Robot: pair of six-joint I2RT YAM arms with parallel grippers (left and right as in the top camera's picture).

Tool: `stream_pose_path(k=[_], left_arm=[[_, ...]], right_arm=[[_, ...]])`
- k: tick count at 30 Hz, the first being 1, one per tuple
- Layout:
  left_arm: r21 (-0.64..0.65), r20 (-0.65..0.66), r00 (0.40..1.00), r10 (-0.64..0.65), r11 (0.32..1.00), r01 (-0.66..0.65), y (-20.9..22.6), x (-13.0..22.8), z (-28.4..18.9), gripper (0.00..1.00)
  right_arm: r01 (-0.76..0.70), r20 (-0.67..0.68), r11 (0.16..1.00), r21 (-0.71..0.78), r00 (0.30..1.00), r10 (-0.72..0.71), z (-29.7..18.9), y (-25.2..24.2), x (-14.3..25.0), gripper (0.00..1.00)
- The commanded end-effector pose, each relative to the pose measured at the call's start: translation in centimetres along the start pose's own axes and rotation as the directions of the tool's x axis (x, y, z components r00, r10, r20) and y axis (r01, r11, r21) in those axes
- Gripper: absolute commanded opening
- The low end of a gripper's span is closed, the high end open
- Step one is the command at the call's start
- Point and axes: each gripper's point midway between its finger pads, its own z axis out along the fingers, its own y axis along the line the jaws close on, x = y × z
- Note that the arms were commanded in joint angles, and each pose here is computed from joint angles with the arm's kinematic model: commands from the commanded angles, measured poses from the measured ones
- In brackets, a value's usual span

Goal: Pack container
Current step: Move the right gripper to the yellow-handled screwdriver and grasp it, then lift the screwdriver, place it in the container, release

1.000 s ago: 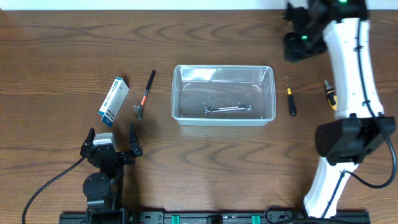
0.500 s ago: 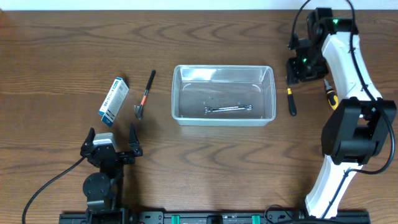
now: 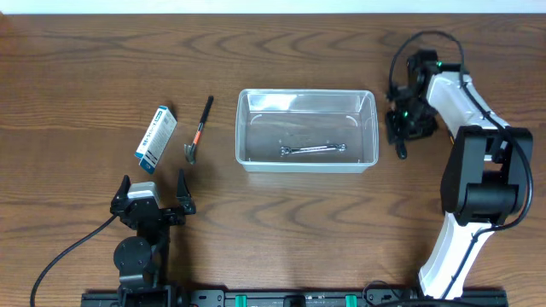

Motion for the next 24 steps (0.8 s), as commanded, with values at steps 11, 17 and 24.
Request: stream_pose_path(k=[11,17,24], left_arm=[[0.001,-0.044,0.999,0.007,1.000,-0.007,0.0,1.7,0.2,0.98],[0.000,-0.044,0.999,0.007,1.000,-0.007,0.0,1.7,0.2,0.98],[0.001,-0.044,0.999,0.007,1.000,-0.007,0.0,1.7,0.2,0.98]], right_arm=[[-0.053,0.003,0.998,0.047,0.999,0.053,1.1,-1.1,0.7,0.35],[-0.064,-0.005,0.995,0.081,0.998,0.064,1.1,-1.7,0.9,0.19],[-0.066,-0.006,0.994,0.085,0.998,0.066,1.1,-1.8,0.9,0.03]])
